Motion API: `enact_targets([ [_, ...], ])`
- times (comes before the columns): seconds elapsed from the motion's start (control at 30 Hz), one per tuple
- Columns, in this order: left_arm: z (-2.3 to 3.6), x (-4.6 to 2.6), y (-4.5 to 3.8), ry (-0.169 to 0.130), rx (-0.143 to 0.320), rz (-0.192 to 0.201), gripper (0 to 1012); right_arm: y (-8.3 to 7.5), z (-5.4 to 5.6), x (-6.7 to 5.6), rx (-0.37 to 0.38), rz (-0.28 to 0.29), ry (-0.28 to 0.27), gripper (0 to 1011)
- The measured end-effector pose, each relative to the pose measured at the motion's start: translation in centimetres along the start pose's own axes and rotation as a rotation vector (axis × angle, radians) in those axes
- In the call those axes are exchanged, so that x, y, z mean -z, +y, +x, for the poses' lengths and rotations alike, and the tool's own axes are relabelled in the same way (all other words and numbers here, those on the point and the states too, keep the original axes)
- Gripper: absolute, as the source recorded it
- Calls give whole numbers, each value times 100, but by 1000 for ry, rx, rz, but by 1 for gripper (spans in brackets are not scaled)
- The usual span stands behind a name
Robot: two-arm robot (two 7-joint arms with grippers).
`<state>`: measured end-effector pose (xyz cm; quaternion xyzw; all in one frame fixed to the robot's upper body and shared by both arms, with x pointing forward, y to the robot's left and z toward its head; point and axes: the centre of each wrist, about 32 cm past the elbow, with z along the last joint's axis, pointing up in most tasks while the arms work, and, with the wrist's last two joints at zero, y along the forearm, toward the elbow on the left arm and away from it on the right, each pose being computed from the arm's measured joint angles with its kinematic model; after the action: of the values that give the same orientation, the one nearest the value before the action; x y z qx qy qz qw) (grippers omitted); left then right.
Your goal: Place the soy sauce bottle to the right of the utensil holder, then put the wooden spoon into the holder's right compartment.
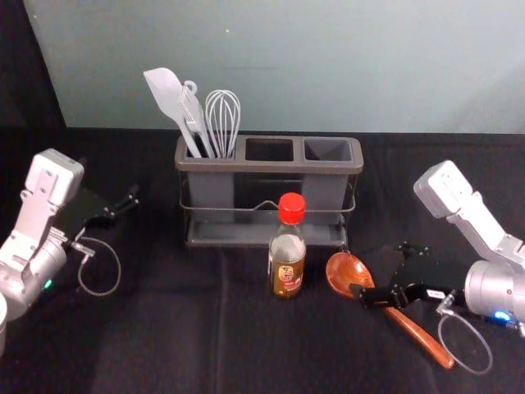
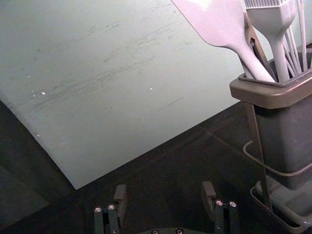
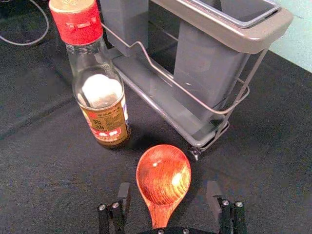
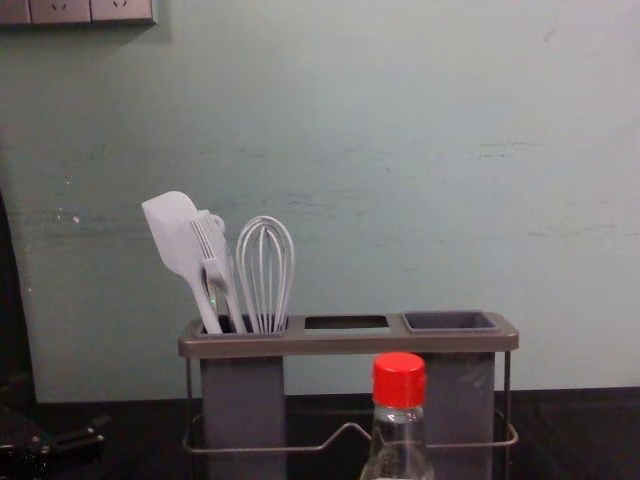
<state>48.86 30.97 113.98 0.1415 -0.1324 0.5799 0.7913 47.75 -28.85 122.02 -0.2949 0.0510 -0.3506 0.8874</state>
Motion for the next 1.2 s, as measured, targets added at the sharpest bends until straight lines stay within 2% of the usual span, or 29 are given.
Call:
enact_targets([
  [0.43,0,0,0,0,0,0,1005,25,-30,38,0,-6,-12,1003],
  [0.77,0,0,0,0,0,0,1005,166,-133,-100,42,-48,-35,1003],
  [0.97,0,0,0,0,0,0,1005,231,-123,-166,57,-57,-6,1003],
  [1.2,0,0,0,0,0,0,1005,346,-31,-227,14,-78,50,1003],
])
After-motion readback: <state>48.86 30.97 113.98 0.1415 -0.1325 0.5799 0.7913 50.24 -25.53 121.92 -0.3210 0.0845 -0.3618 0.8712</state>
